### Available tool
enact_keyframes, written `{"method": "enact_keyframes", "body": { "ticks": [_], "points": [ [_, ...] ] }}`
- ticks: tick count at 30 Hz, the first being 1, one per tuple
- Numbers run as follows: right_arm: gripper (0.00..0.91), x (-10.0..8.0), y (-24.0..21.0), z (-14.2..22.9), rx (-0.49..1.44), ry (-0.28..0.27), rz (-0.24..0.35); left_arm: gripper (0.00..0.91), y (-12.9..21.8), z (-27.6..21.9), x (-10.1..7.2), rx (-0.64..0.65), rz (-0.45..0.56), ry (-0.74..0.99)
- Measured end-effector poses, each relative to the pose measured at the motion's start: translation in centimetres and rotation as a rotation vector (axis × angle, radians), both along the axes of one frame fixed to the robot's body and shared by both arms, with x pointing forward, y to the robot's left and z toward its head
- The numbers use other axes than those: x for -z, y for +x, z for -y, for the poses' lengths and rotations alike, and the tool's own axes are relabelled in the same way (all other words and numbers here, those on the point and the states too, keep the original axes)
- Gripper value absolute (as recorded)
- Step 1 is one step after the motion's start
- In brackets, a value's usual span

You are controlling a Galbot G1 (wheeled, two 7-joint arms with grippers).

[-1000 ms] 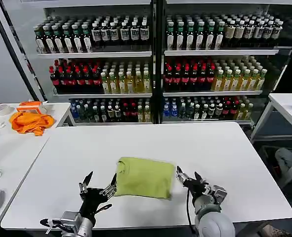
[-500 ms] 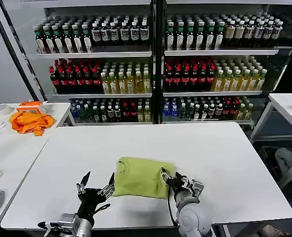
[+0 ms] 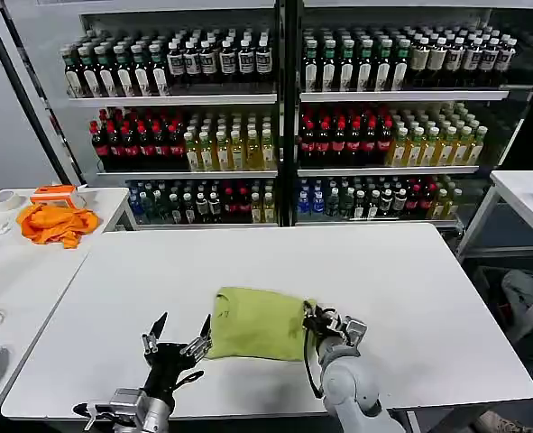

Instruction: Fold and organize the clothes.

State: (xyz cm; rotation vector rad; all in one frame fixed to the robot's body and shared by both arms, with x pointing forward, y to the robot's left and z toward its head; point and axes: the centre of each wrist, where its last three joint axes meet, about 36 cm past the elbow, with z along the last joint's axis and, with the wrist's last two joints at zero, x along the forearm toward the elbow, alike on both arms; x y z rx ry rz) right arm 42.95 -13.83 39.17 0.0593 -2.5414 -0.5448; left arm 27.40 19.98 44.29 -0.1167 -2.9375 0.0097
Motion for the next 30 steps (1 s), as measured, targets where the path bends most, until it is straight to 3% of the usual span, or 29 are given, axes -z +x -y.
{"method": "enact_keyframes", "body": {
  "ticks": [11,12,13,14,22,30],
  "points": [
    [0.000,-0.6,3.5,1.7,-0.030,-0.122,0.038,0.907,0.3,-0.1,0.3,0.000,-0.001,0.002],
    [0.131,-0.8,3.9,1.9,-0.033,-0.137,0.044,0.907,0.3,-0.1,0.3,0.000,-0.002,0.002],
    [0.554,-1.0,4.3,2.2,-0.038,-0.153,0.052,0.907,0.4,-0.1,0.3,0.002,-0.002,0.001],
    [0.907,-1.2,4.6,2.4,-0.042,-0.166,0.058,0.907,0.4,0.0,0.3,0.003,-0.002,0.001],
    [0.907,-1.8,5.4,4.0,-0.074,-0.294,0.147,0.907,0.8,-0.1,0.4,0.012,0.006,0.002],
    [0.907,-1.4,1.9,5.2,-0.036,-0.395,0.332,0.907,1.3,0.2,0.5,0.019,0.029,-0.009]
  ]
}}
